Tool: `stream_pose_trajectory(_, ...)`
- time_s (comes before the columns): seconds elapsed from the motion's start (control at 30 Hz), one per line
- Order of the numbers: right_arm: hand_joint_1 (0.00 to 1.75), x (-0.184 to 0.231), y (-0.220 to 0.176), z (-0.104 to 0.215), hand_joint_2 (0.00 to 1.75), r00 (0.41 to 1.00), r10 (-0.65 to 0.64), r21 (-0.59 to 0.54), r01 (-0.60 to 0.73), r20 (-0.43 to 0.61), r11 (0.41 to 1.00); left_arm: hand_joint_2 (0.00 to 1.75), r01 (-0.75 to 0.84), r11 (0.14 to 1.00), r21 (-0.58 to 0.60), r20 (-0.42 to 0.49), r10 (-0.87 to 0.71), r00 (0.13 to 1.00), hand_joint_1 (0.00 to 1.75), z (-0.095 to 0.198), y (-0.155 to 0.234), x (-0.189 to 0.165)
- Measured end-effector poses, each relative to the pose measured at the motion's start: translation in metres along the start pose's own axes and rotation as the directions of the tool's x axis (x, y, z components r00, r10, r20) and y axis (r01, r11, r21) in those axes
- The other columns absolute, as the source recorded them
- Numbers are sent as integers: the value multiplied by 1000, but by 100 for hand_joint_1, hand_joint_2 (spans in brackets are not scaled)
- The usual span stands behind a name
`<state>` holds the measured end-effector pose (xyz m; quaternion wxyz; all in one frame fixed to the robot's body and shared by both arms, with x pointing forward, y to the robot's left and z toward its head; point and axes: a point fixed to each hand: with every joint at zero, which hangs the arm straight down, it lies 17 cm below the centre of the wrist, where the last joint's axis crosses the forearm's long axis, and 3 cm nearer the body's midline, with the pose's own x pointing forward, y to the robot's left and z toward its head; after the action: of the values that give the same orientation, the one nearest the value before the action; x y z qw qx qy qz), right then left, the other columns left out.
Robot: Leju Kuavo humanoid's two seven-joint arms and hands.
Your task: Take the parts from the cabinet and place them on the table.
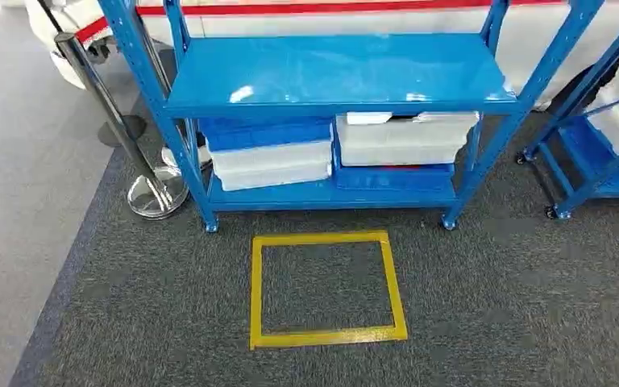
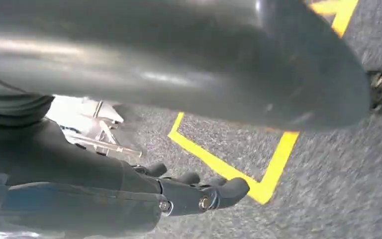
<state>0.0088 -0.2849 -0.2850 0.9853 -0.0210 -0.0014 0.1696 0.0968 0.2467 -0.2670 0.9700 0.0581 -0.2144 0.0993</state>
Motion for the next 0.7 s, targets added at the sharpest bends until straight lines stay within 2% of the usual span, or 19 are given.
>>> stream_pose_trajectory(0.3,0,-14,2,0,0,1000,-7,1,7,-21,1000,0,0,1000,-5,3,0,1000,0,0,-1,1)
stream_pose_trajectory(0.7,0,-5,-1,0,0,1000,-12,-4,12,-8,1000,0,0,1000,-2,8,0,1000,0,-1,0,5)
